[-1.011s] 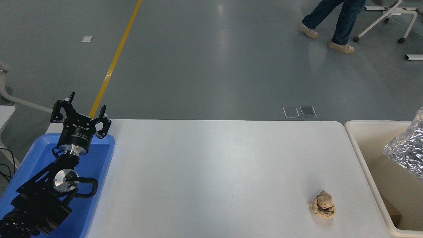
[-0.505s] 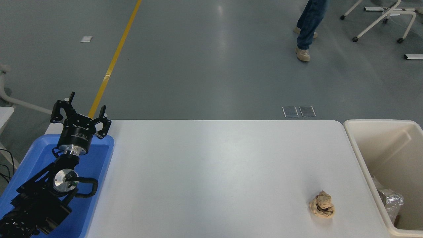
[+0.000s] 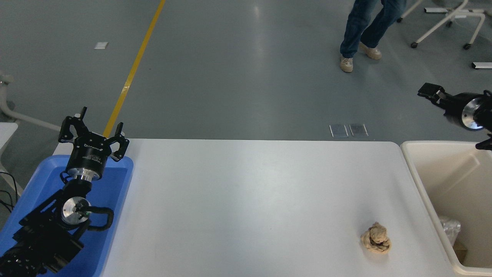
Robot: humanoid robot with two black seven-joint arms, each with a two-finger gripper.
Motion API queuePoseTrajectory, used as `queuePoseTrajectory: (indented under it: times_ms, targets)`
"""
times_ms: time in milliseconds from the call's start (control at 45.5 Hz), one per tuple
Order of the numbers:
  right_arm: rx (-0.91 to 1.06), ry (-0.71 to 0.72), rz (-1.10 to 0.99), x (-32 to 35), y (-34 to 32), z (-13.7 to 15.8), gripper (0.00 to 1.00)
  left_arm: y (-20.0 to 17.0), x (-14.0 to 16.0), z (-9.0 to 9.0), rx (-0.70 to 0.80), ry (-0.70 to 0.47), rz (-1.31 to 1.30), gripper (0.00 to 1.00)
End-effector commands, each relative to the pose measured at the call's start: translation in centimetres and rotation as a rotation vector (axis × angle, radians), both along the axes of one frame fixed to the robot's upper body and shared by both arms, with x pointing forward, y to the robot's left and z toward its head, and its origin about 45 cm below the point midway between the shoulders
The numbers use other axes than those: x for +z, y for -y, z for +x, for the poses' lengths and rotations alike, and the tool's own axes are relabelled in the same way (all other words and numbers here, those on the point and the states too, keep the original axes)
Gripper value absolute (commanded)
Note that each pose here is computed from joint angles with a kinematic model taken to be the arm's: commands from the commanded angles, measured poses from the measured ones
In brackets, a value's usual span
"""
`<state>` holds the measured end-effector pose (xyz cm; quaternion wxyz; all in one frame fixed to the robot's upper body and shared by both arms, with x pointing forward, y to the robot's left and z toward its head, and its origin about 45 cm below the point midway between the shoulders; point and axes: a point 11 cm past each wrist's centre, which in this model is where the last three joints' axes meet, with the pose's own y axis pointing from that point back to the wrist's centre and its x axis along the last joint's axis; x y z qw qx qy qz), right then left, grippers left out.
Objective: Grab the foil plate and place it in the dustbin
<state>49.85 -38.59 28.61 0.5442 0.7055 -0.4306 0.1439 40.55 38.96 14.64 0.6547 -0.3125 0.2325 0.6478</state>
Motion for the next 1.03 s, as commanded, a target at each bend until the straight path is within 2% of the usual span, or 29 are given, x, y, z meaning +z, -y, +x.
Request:
queuePoseTrajectory:
  times_ms: [0, 242, 418, 549, 791, 1011]
  targets:
    - [0.293, -0.106, 0.027, 7.3, -12.6, 1.0, 1.00, 0.0, 0.0, 0.0, 0.000, 0.000, -0.001, 0.99]
    - [0.453, -0.314, -0.005, 9.0, -18.0, -3.6, 1.00, 0.0, 0.0, 0.0, 0.001, -0.002, 0.001, 0.99]
    - [0.516, -0.385, 0.003, 10.2, -20.3, -6.8, 1.00, 0.0, -0.1, 0.0, 0.002, -0.003, 0.002, 0.99]
    - [0.548, -0.527, -0.003, 10.1, -20.8, -9.8, 1.00, 0.0, -0.1, 0.0, 0.002, -0.003, 0.002, 0.99]
    - [0.347, -0.637, -0.314, 9.4, -16.0, -10.3, 1.00, 0.0, -0.1, 0.0, 0.003, -0.004, 0.003, 0.99]
    - [0.357, -0.645, -0.318, 9.3, -16.6, -10.5, 1.00, 0.0, -0.1, 0.0, 0.003, -0.004, 0.003, 0.99]
